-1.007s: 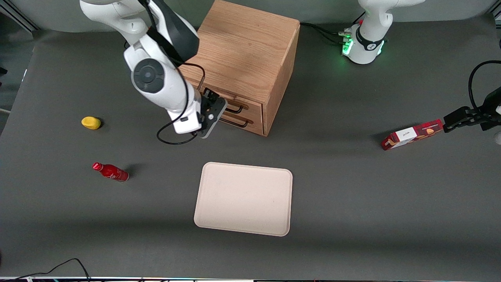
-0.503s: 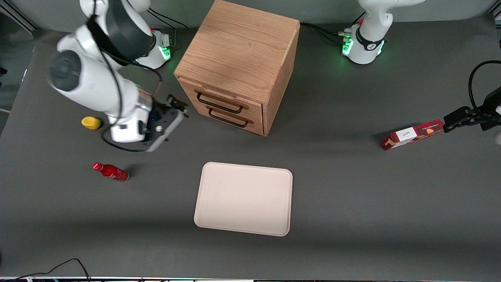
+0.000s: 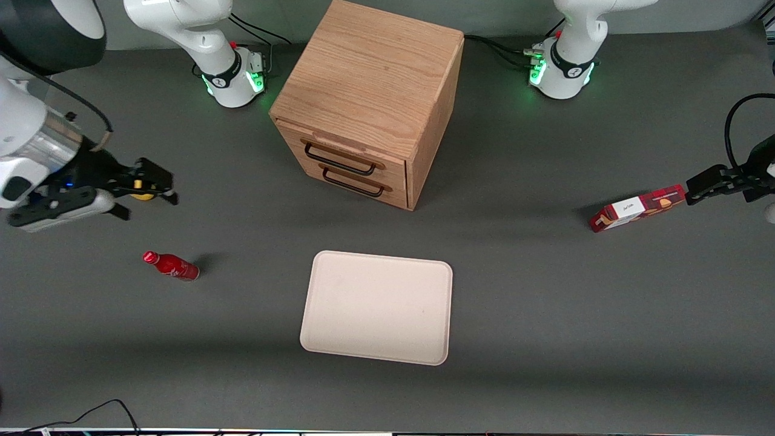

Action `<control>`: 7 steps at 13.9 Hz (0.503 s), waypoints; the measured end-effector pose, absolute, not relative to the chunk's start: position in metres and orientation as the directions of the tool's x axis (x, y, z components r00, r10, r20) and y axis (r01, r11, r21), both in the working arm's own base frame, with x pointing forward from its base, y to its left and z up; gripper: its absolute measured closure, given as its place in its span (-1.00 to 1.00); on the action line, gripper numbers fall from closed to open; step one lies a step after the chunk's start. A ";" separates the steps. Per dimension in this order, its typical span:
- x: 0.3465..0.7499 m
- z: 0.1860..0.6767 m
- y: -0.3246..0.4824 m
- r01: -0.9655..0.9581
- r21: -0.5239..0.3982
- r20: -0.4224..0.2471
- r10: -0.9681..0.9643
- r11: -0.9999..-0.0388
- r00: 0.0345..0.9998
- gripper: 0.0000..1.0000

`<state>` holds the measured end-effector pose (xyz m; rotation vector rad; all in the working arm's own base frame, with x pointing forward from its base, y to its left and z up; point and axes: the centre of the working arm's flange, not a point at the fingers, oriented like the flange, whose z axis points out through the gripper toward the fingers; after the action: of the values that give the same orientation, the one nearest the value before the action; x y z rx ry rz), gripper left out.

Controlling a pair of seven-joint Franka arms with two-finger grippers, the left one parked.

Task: Close top drawer

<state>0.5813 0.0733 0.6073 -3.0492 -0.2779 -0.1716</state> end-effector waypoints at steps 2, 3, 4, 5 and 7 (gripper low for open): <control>0.572 0.618 0.049 0.132 -0.038 0.098 0.127 -0.991 0.987 -1.00; 0.568 0.623 0.038 0.095 -0.030 0.092 0.092 -0.995 0.992 -1.00; 0.564 0.627 0.029 0.062 -0.017 0.086 0.060 -0.998 0.994 -1.00; 0.562 0.628 0.021 0.042 -0.003 0.076 0.041 -0.999 0.996 -1.00; 0.559 0.621 0.014 0.028 0.015 0.042 0.029 -0.999 0.999 -1.00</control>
<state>0.5595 0.0143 0.6209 -3.1554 -0.0451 -0.0667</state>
